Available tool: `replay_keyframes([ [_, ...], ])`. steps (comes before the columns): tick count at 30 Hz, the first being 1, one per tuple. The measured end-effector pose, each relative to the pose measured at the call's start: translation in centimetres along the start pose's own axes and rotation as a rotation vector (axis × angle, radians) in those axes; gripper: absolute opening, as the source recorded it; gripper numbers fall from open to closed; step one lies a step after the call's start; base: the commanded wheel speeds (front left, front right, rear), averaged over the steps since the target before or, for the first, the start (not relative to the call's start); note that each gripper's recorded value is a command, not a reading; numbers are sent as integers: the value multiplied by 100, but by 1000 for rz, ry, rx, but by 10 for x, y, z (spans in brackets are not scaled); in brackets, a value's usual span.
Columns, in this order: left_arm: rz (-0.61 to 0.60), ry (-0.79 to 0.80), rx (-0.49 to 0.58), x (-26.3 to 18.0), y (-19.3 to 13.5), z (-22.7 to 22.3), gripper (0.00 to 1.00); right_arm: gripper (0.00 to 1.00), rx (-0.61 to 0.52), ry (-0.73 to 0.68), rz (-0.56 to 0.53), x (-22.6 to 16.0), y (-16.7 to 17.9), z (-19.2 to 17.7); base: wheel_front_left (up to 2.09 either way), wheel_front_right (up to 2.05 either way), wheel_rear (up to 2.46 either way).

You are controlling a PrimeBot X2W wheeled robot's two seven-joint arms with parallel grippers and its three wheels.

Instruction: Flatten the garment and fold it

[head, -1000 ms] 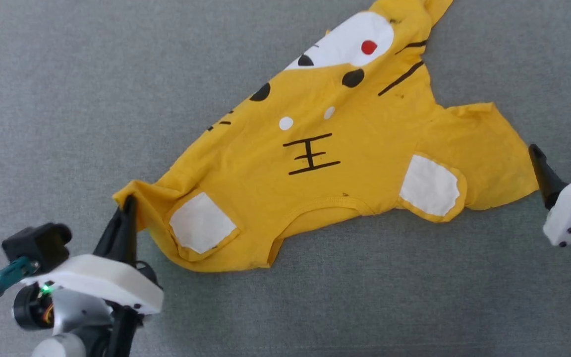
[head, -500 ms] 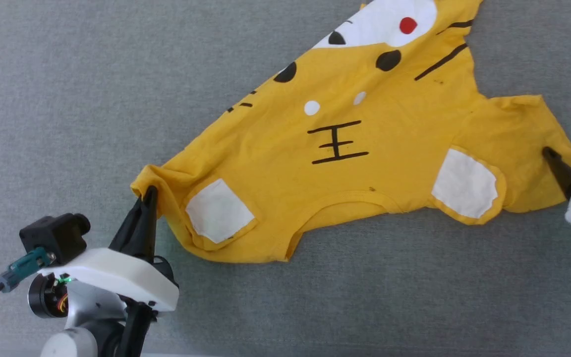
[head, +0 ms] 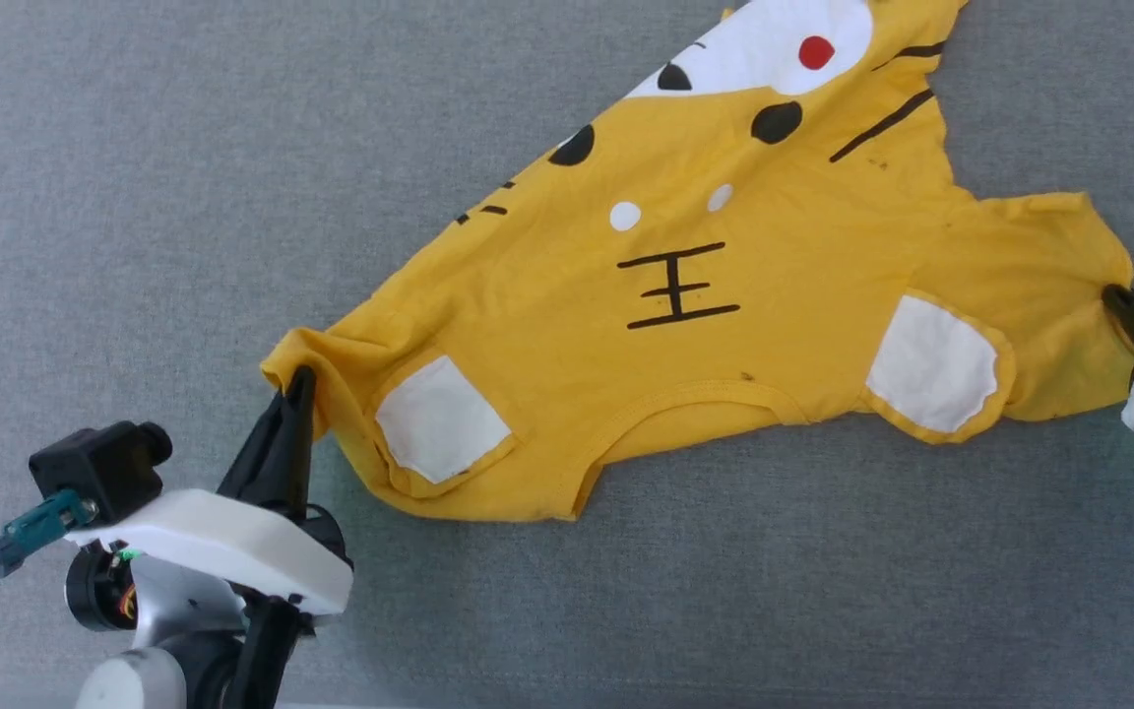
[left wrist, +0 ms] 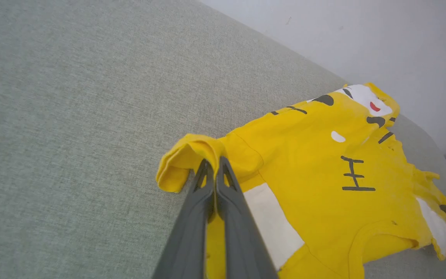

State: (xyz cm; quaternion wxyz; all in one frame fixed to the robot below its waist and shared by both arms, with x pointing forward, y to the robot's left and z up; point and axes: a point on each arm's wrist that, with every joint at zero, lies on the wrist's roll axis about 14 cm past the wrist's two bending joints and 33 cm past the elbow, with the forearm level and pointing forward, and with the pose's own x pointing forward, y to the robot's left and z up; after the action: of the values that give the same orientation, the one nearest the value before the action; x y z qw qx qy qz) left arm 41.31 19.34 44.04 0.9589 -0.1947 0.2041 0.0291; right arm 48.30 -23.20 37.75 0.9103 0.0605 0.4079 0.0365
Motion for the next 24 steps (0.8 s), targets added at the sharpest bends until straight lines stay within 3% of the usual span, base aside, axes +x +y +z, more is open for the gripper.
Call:
replay_keyframes([
  [4,-36,-16,-51,-3,-9,5,0,0,86,-77,27,-13,6,8,0,0,0],
  [11,-101,-83,-34,-4,-27,32,0,0,144,-330,90,-49,32,55,0,0,0],
  [24,-364,-385,92,-8,-122,172,0,0,43,-854,238,-171,98,197,0,0,0],
])
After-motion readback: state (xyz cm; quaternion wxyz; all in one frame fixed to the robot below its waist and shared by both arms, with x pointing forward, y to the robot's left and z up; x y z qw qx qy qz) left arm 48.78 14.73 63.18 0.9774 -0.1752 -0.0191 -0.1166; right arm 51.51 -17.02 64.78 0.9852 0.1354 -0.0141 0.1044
